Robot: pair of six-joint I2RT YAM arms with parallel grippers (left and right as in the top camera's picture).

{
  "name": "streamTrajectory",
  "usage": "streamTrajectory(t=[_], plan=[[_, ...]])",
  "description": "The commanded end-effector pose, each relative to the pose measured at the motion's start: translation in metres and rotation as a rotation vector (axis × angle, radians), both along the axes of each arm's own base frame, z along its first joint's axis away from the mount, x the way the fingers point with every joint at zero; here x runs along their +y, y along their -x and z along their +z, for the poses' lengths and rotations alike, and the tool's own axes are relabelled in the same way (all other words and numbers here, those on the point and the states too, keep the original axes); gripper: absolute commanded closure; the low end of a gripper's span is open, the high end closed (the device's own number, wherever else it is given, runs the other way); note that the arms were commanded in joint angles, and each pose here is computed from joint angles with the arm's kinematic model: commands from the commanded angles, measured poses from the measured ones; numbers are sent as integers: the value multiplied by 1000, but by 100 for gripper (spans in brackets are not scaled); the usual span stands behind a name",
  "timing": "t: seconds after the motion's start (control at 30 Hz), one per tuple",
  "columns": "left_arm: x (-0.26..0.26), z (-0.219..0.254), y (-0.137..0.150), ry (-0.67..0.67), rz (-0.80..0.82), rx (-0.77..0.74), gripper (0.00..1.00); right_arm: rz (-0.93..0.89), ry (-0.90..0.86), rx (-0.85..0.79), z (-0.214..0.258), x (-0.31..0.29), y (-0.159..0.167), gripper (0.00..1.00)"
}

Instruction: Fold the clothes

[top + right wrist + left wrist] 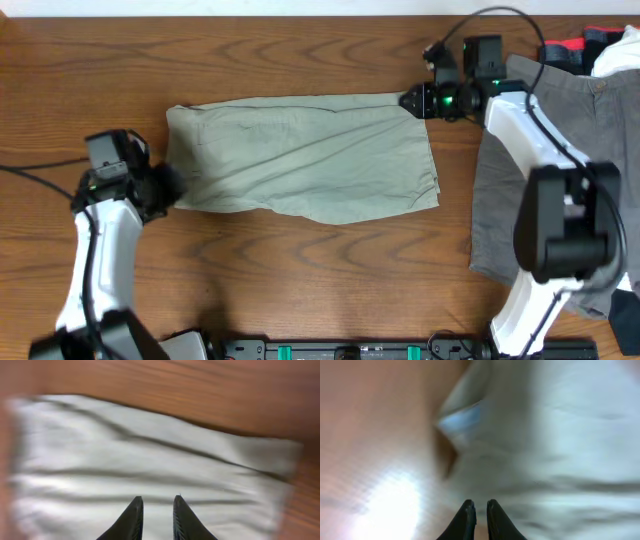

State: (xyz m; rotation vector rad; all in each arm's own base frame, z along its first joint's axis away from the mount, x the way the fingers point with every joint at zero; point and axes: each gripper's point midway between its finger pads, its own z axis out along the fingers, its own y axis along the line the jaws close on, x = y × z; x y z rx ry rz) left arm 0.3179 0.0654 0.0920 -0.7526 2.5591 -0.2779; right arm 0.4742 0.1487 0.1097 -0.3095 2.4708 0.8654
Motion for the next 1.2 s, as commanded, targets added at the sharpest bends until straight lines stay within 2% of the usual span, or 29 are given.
streamTrajectory(t=[0.0, 0.13, 0.33, 0.43, 0.6, 0.67, 0.83, 1.17], plan=[[-34, 32, -18, 141, -133, -149, 89, 166, -84, 3, 25, 45, 33, 81], [-57, 35, -41, 146, -229, -222, 93, 260, -7, 95, 0, 68, 66, 79], [-106, -3, -72, 168, -376, -217, 94, 342, 364, 178, -72, 73, 98, 76], [-118, -32, -76, 183, -404, -171, 94, 380, 401, 222, -92, 78, 110, 82], [-109, -72, -71, 153, -366, -66, 94, 391, 436, 308, -112, 71, 124, 79], [-100, -83, -66, 111, -338, -21, 94, 304, 539, 356, -119, 49, 123, 80], [-70, -95, -57, -41, -259, 62, 94, -82, 917, 435, -119, -42, 113, 84], [-35, -95, -53, -54, -154, 76, 94, -298, 932, 602, -115, -102, 125, 86]])
